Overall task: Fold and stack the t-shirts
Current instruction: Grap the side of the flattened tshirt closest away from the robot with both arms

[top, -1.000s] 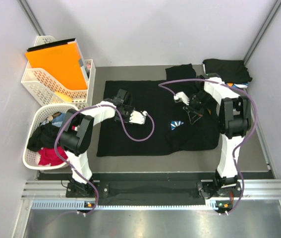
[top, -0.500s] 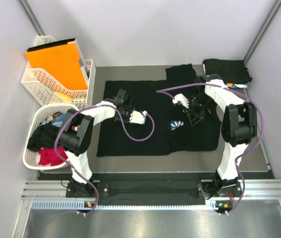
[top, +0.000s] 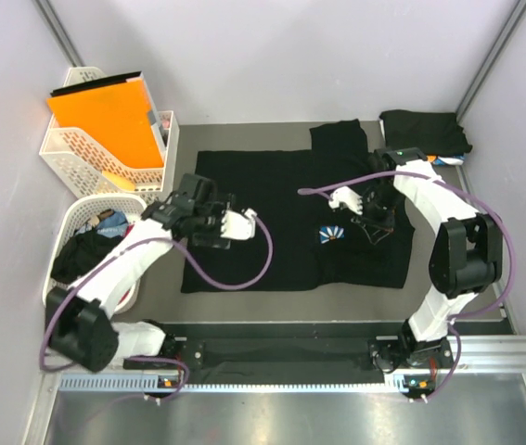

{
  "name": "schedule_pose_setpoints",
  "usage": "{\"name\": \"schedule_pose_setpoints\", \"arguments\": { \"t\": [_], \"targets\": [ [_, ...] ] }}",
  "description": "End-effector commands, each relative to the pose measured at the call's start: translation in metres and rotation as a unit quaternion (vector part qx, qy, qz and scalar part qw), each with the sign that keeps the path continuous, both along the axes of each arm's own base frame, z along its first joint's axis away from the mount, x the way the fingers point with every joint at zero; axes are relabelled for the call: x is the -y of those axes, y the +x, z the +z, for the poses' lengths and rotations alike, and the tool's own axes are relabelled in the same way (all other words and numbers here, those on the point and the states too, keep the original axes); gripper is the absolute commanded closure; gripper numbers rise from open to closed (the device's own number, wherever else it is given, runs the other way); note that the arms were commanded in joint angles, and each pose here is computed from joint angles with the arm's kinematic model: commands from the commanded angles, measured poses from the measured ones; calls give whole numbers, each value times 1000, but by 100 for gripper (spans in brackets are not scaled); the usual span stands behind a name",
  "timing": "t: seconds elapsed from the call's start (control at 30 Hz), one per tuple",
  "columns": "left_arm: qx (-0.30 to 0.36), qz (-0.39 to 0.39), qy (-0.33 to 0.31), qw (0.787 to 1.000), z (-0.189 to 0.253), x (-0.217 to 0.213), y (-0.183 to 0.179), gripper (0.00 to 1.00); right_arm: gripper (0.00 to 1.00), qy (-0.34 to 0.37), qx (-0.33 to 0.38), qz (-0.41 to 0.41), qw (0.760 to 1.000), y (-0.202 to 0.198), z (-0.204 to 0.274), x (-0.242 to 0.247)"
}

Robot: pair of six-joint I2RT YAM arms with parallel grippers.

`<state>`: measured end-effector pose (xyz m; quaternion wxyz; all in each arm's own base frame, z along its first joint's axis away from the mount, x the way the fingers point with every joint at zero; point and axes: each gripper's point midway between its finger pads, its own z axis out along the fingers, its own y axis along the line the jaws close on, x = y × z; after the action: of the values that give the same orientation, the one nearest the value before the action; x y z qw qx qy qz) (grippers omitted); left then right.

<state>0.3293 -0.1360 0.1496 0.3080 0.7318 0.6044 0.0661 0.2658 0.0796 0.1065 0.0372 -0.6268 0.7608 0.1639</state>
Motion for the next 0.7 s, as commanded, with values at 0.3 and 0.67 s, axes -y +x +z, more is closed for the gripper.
{"name": "schedule_pose_setpoints", "arguments": {
  "t": [0.3,0.67],
  "targets": [
    [4,14,-22,1000,-57,-47,-109,23,100,-37,27,-11,999,4,24,11],
    [-22,46,-27,998,-80,-65,-146,23,100,-45,39,-18,998,15,32,12]
  ]
}}
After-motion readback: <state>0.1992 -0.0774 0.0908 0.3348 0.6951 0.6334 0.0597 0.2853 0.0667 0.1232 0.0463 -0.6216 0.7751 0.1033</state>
